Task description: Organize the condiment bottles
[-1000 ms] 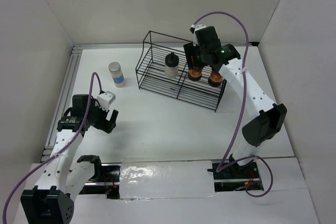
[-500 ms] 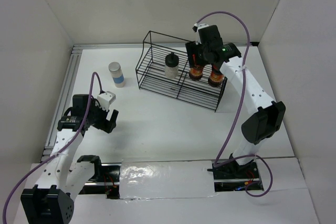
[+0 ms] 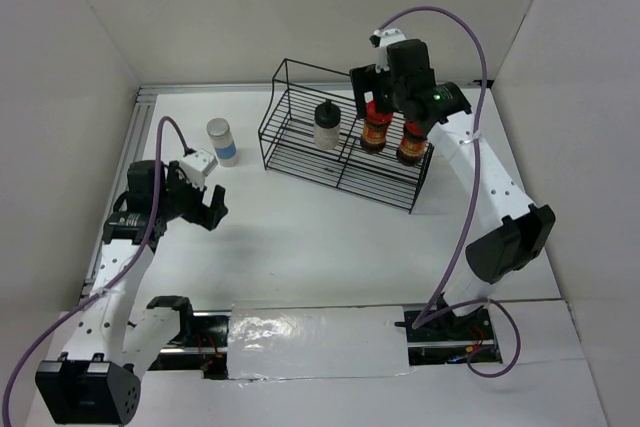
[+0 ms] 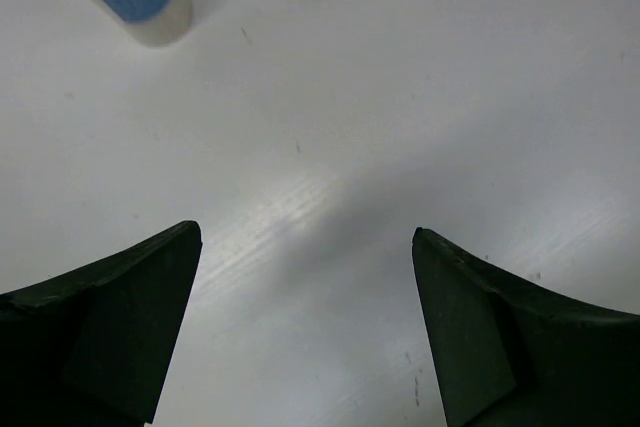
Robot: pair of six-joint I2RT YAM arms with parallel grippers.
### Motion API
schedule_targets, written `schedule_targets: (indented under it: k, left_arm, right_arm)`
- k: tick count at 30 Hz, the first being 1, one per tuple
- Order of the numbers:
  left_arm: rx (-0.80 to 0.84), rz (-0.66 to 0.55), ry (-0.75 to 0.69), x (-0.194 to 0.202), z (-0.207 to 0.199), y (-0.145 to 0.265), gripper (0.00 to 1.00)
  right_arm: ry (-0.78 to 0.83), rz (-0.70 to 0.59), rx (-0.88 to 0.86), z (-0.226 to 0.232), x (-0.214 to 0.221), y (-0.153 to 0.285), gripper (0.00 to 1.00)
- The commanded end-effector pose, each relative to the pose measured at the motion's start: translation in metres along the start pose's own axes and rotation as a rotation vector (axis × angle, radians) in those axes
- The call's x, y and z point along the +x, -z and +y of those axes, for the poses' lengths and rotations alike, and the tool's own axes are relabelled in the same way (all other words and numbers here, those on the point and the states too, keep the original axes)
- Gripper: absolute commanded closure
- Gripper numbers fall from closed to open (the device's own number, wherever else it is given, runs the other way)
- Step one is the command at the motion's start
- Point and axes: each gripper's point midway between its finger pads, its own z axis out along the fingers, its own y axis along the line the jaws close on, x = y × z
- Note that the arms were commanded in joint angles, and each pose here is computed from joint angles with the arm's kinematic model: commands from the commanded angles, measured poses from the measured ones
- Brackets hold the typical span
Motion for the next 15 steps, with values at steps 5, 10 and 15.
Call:
schedule_targets:
  k: [5,10,15]
  left_arm:
    - [-0.072,-0.299,-0.078,-0.099,0.040,-0.022,0.01]
    - [-0.232,-0.203,-0.018,-0.118,0.102,-0.063,0.01]
    - [-0.301,-0.104,0.090,-0.130,0.142,-0.099,0.01]
  right_arm:
    - [0.040,-0.389,-0.004,-0.002,-0.095,0.092,0.00]
    - [0.053,-0.433,0.032,-0.011,-0.110,0.117,0.00]
    - [0.070,-0.409,0.083,-0.023,-0.108,0.119,0.00]
